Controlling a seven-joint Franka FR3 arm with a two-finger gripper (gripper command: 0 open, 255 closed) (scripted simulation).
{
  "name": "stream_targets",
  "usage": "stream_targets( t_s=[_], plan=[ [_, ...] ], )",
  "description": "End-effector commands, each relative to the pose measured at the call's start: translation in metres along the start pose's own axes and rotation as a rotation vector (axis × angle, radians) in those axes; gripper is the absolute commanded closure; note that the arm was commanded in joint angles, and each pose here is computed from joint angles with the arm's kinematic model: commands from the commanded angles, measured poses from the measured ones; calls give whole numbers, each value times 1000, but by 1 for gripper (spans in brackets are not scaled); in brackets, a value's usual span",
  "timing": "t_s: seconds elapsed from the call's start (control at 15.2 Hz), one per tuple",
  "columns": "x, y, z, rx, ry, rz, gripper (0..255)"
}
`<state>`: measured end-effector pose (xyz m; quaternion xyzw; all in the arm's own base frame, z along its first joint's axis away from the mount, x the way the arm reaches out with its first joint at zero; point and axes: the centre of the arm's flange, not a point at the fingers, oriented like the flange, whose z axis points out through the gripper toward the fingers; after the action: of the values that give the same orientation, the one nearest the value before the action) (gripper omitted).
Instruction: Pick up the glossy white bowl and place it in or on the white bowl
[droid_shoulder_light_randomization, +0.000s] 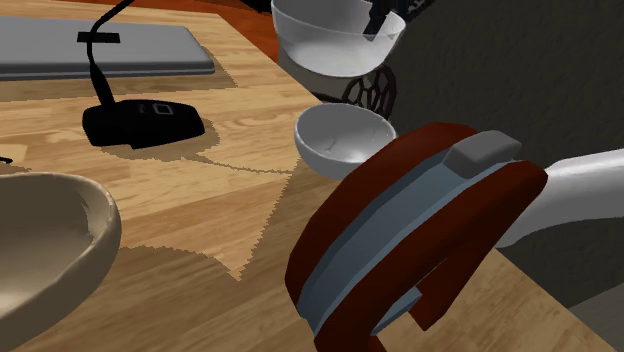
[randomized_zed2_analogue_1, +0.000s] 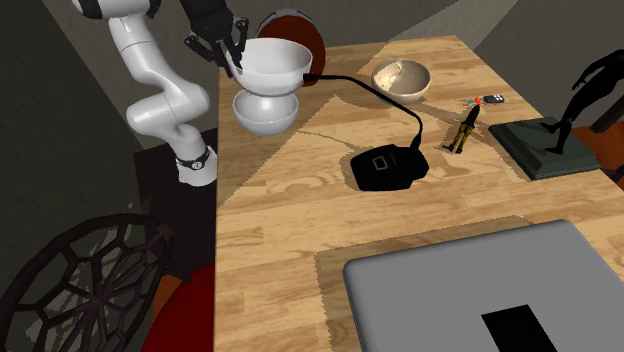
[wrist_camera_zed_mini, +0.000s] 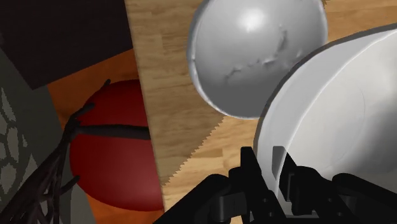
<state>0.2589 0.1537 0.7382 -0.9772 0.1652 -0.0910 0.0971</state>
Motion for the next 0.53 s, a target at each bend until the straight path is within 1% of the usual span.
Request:
stream_targets(
  t_s=[0.0, 0.13, 0.46],
  plan=[
    [-23, 10, -7, 0, 0, 0, 255],
    [-52, 24, -16, 0, 0, 0, 255],
    [-56, 29, 10, 0, 0, 0, 255]
  ],
)
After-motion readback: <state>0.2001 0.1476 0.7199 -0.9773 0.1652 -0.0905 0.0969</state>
